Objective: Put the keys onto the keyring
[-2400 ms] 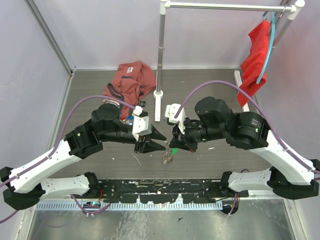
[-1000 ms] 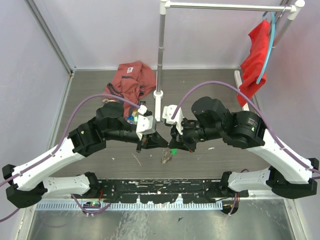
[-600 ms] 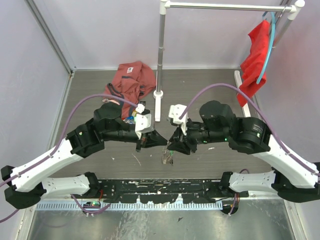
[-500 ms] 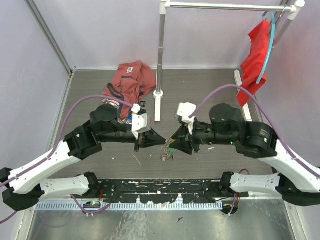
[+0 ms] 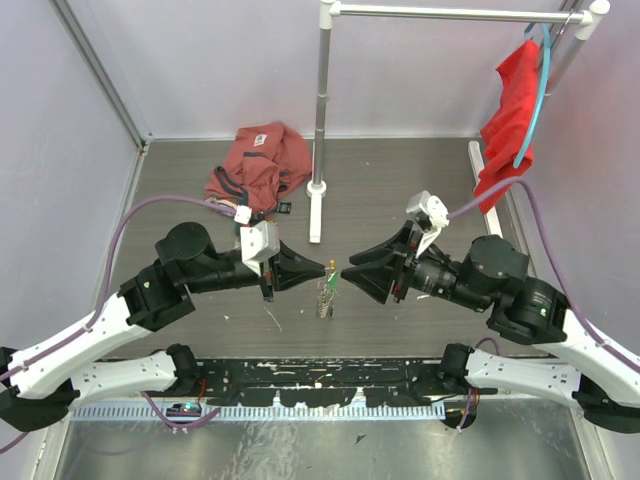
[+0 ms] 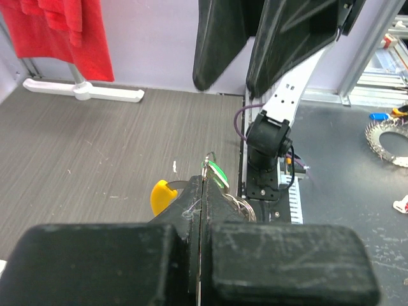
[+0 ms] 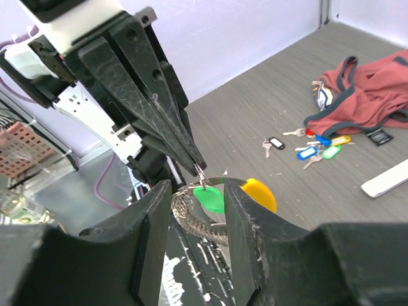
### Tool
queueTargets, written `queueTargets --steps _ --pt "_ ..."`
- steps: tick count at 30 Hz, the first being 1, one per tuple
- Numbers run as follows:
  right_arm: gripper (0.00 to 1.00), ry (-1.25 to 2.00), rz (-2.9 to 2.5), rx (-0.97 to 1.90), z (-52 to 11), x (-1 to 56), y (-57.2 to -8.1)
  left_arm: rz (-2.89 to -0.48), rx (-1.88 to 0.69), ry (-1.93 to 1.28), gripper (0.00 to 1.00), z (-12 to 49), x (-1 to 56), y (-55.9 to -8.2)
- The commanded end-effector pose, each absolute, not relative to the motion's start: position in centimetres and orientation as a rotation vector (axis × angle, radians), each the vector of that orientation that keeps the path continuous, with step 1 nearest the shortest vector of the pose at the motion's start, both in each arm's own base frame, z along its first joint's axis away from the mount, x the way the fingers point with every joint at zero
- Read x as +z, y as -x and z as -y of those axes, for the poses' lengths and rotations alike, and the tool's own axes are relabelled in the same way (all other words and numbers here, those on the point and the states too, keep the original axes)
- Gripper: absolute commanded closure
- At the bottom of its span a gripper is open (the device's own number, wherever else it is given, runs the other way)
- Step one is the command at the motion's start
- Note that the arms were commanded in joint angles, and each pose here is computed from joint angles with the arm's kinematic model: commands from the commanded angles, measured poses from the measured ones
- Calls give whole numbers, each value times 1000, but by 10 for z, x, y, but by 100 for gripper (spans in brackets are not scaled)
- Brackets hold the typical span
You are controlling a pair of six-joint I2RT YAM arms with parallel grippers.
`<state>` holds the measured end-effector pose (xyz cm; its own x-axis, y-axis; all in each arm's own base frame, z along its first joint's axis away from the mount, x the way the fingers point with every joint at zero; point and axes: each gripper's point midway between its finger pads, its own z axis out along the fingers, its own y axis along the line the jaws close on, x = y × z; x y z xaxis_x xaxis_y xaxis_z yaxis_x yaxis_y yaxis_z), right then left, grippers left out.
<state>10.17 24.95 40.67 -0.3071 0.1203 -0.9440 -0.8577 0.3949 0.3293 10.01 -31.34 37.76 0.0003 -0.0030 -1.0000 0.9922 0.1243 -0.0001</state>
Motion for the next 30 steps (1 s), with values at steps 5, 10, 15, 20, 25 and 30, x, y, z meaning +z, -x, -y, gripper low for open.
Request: queueTargets --steps 5,10,15,20,25,30 --pt "59 474 -1590 1290 -267 425 -109 -1196 -1104 -1022 100 307 403 -105" --pt "62 448 -1613 1300 -269 422 -110 -1194 -1100 -1018 100 306 403 -106" --pt "68 452 -1620 1300 -270 420 -110 -1192 -1097 -1018 100 306 404 -106" --pt "69 453 -1627 1292 -271 417 -111 -1188 -1102 -1024 100 307 404 -105" --pt "73 469 -1638 1291 -274 414 -111 -1186 -1103 -1024 100 307 405 -105" --pt "79 473 -1641 1289 -274 413 -111 -1188 -1101 -1024 100 307 405 -105"
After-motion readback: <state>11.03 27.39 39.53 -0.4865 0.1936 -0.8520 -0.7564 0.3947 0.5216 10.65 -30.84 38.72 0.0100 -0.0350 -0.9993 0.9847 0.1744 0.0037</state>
